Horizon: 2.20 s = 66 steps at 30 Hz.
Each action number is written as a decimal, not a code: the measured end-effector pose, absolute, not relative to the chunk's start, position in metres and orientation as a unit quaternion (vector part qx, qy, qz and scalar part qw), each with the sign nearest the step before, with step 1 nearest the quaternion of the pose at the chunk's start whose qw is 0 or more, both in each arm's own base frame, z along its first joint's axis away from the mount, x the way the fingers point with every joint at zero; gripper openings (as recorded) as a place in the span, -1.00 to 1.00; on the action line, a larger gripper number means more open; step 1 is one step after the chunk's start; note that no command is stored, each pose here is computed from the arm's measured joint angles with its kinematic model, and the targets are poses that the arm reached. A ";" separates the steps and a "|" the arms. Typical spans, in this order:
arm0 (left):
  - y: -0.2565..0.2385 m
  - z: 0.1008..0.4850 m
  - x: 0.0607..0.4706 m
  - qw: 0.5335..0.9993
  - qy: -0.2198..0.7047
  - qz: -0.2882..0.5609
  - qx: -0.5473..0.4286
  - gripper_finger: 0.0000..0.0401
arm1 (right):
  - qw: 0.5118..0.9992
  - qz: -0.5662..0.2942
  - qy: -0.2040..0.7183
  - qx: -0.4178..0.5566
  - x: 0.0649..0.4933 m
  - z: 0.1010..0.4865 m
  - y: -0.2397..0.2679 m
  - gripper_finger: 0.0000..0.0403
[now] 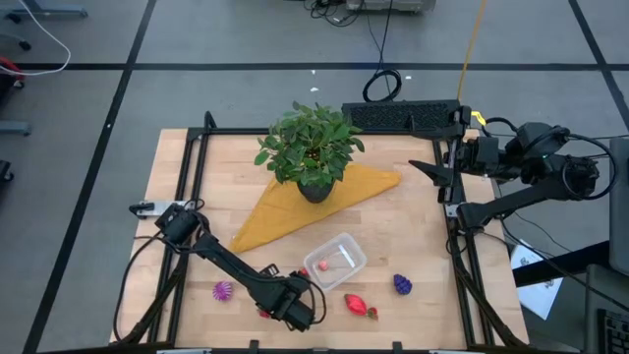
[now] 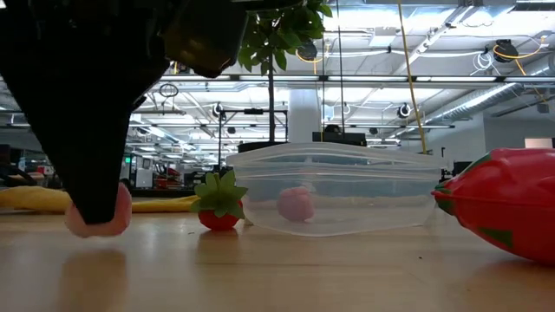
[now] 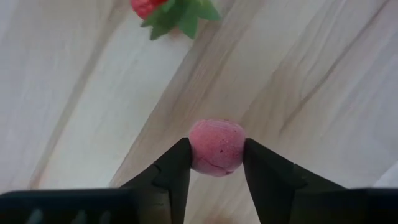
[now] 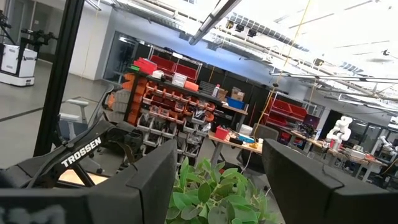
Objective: Pick and placing Produce into tupperware
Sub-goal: Put the lychee into the transparent bin
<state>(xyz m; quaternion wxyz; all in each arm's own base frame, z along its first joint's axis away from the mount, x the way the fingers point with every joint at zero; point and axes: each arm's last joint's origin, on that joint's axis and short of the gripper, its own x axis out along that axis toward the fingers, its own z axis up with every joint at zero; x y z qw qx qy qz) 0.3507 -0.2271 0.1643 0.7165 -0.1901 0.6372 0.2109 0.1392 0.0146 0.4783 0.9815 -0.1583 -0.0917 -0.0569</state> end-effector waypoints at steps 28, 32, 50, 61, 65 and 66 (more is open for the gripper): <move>-0.144 0.249 0.385 0.797 0.564 0.112 -0.183 -0.19 | 0.980 -0.057 -0.088 -0.168 0.139 0.478 0.015 0.13; -0.152 0.246 0.374 0.780 0.588 0.137 -0.166 -0.17 | 0.980 -0.057 -0.085 -0.171 0.140 0.477 0.015 0.13; -0.219 0.232 0.302 0.695 0.634 0.283 -0.186 -0.21 | 0.980 -0.057 -0.083 -0.172 0.140 0.477 0.015 0.13; -0.246 0.229 0.283 0.682 0.646 0.266 -0.217 -0.21 | 0.980 -0.056 -0.084 -0.170 0.140 0.477 0.015 0.13; -0.257 0.229 0.278 0.690 0.645 0.245 -0.218 -0.17 | 0.980 -0.056 -0.084 -0.170 0.140 0.477 0.015 0.13; -0.259 0.229 0.277 0.691 0.645 0.242 -0.217 -0.15 | 0.980 -0.056 -0.083 -0.170 0.140 0.477 0.015 0.13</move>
